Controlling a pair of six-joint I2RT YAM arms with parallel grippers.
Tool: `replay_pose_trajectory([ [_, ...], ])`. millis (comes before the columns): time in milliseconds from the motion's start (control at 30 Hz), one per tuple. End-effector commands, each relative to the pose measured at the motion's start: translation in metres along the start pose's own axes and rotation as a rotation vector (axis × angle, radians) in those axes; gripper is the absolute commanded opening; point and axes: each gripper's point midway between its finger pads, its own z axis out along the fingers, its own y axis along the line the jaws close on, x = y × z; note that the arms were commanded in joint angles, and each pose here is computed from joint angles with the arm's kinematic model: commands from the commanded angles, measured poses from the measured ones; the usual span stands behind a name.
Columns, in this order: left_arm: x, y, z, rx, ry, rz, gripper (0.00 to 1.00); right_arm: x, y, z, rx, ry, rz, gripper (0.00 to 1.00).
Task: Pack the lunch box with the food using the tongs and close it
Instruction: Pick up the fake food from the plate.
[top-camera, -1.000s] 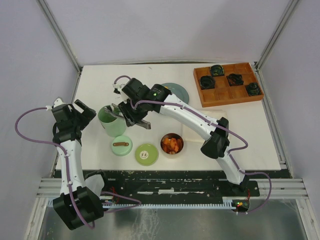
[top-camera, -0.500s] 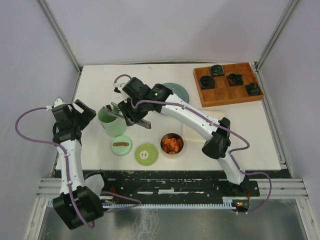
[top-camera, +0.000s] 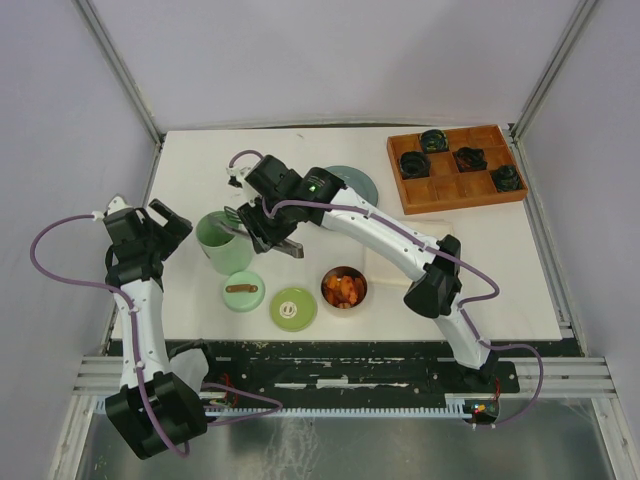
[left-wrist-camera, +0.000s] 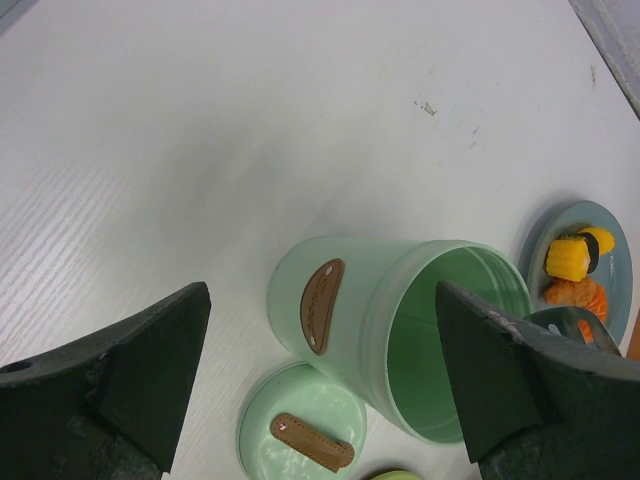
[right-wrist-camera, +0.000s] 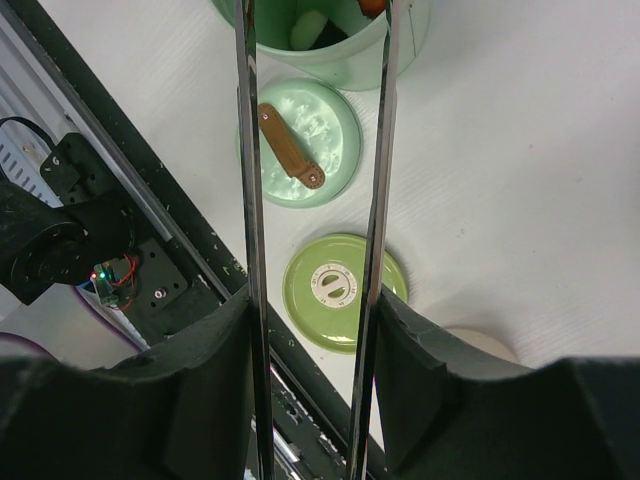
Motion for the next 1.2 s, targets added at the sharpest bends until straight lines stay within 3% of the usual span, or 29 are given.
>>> replay_pose_trajectory([
  [0, -0.011, -0.003, 0.000, 0.005, -0.043, -0.019, 0.99, -0.033, 0.013, -0.044, -0.019, -0.143, -0.028, 0.52],
  [167, -0.011, -0.003, 0.000, 0.005, -0.041, -0.019, 0.99, -0.053, -0.003, -0.098, 0.081, -0.298, -0.045, 0.51],
  [333, -0.010, -0.003, 0.000, 0.005, -0.039, -0.019, 0.99, -0.045, -0.066, -0.119, 0.227, -0.345, 0.077, 0.50],
  [533, -0.010, -0.003, 0.000, 0.007, -0.040, -0.018, 0.99, 0.018, -0.174, -0.111, 0.415, -0.136, 0.302, 0.51],
  [667, -0.010, -0.004, -0.001, 0.008, -0.041, -0.019, 0.99, 0.054, -0.211, -0.103, 0.481, -0.008, 0.354, 0.51],
  [867, -0.010, -0.003, 0.000, 0.006, -0.037, -0.020, 0.99, 0.086, -0.241, -0.091, 0.546, 0.109, 0.399, 0.52],
  [1167, -0.010, -0.002, 0.000, 0.001, -0.040, -0.019, 0.99, 0.106, -0.253, -0.062, 0.543, 0.213, 0.416, 0.53],
])
